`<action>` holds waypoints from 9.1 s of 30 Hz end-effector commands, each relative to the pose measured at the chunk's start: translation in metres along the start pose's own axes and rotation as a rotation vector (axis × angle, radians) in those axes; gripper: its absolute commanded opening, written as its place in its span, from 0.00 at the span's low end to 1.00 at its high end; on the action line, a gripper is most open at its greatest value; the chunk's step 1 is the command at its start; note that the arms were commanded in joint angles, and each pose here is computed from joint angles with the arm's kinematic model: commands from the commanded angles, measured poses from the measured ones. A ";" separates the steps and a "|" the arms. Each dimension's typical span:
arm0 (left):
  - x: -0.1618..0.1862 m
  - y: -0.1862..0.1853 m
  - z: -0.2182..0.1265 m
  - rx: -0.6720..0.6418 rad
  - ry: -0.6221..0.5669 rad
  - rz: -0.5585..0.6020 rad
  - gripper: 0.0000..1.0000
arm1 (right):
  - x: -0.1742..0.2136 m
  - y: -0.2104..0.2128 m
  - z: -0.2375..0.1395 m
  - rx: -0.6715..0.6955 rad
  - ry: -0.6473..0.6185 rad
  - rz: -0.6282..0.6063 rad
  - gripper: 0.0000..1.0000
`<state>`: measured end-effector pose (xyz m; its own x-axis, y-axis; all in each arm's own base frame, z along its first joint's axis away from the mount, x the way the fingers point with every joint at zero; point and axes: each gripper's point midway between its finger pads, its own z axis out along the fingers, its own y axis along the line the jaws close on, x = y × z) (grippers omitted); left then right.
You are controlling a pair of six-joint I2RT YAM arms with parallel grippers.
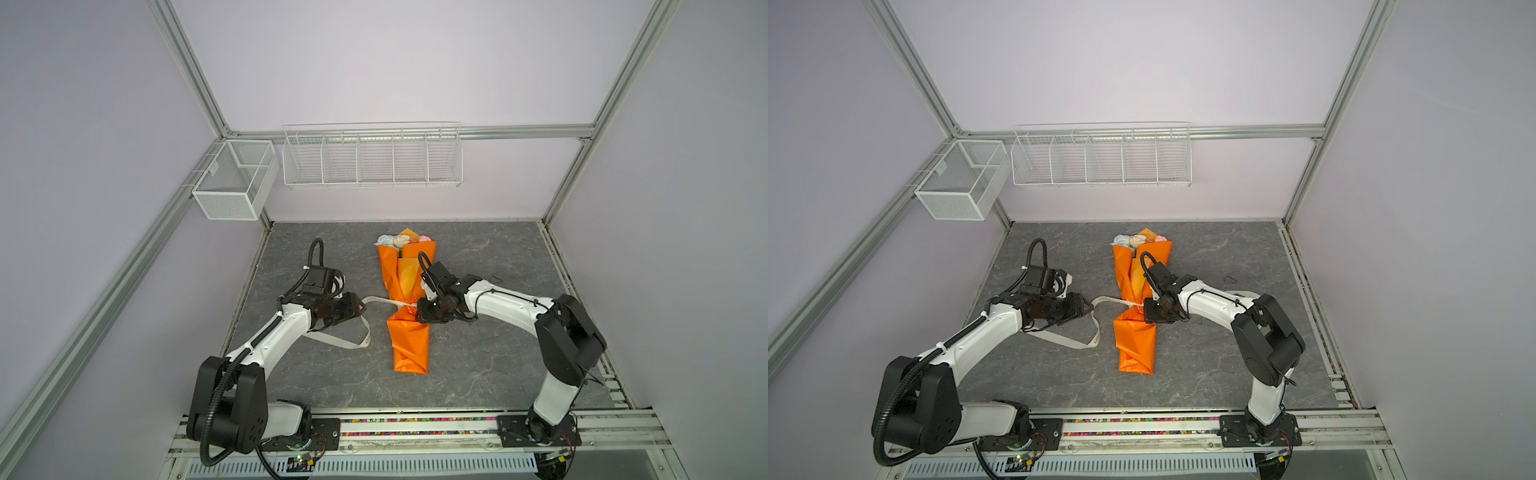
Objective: Tie the bouquet of fake flowers
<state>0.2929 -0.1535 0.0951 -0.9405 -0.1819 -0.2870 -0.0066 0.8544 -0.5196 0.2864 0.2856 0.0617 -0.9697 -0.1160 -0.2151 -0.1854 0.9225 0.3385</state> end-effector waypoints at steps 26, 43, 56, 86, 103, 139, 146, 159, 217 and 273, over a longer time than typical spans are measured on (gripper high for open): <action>-0.015 0.023 0.076 -0.165 0.151 0.104 0.03 | -0.020 -0.104 -0.076 0.096 -0.174 0.169 0.66; -0.049 -0.064 -0.025 0.094 -0.158 0.290 0.00 | -0.036 -0.197 -0.104 0.197 -0.301 0.469 0.69; -0.044 -0.074 -0.033 0.126 -0.283 0.445 0.00 | -0.011 -0.209 -0.252 0.398 -0.780 0.407 0.89; -0.022 -0.132 -0.042 0.252 -0.504 0.854 0.00 | -0.065 -0.270 -0.073 0.136 -0.271 0.770 0.55; -0.019 -0.147 -0.034 0.344 -0.484 0.858 0.00 | -0.082 -0.289 -0.035 0.148 -0.211 0.778 0.24; 0.017 -0.148 -0.029 0.428 -0.567 0.952 0.00 | -0.096 0.174 -0.124 -0.491 -0.241 -0.522 0.07; 0.028 -0.143 -0.035 0.447 -0.604 0.984 0.00 | -0.080 0.201 -0.109 -0.561 -0.157 -0.594 0.07; 0.025 -0.143 -0.040 0.440 -0.643 0.992 0.00 | -0.115 0.143 -0.113 -0.350 -0.174 -0.439 0.42; 0.015 -0.152 -0.021 0.389 -0.526 1.000 0.09 | -0.038 0.101 -0.087 -0.628 -0.154 0.766 0.16; -0.042 0.021 0.082 -0.274 0.046 -0.008 0.04 | -0.036 0.095 -0.077 -0.444 -0.148 0.489 0.08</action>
<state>0.3628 -0.1712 0.0256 -0.9538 -0.1822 -0.2387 -0.0994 0.9417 -0.3214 0.2910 0.3483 0.1717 -0.9292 0.3659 -0.0528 0.1947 0.6057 0.7715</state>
